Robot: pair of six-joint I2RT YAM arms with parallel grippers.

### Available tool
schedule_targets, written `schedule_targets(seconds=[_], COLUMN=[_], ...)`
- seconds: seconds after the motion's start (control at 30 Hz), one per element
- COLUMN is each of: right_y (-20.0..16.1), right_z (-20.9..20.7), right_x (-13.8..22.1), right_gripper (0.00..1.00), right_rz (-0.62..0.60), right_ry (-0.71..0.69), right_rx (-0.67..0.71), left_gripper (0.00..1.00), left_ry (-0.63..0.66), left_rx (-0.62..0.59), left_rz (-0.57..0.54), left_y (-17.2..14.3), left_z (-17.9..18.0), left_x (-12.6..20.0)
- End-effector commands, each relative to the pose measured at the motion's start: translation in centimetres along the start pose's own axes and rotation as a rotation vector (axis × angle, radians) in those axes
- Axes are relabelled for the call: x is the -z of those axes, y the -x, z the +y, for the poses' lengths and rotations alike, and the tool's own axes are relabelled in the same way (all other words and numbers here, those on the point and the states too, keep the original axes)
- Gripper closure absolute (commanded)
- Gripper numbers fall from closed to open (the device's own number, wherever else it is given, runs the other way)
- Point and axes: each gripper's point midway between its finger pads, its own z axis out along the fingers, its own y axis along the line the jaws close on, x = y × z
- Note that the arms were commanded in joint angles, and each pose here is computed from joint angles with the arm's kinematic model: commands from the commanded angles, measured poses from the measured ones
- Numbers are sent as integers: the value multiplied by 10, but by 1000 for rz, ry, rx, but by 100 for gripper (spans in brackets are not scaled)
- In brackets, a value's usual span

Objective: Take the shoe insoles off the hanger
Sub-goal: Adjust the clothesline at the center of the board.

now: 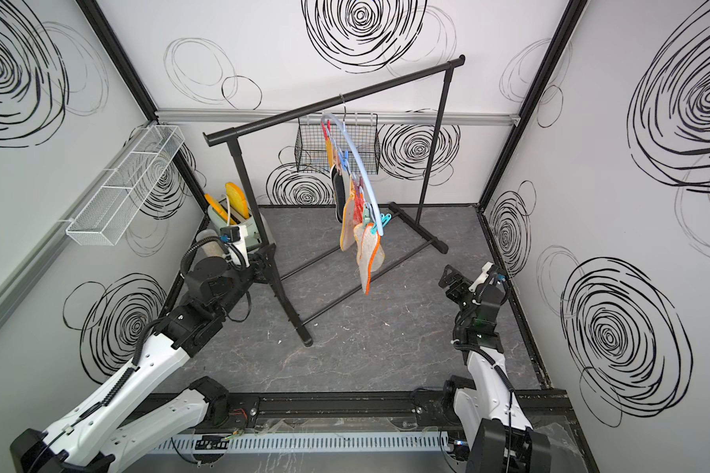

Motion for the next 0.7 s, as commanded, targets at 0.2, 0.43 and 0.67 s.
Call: schedule_targets(seconds=[0.2,0.43,0.67], right_y=[3,-6,-4], right_z=[34,74,109], right_x=[-15,-28,-27], right_gripper=[1,2,2], right_rz=[68,140,169], right_ry=[109,165,237], right_rx=[96,220,278], left_gripper=[58,53,48], left_ry=[90,125,136], left_rx=[138,197,191], left_rz=[-79,-84,-101], left_y=[30,32,42], left_z=[52,76,77], left_x=[-23,-22,-13])
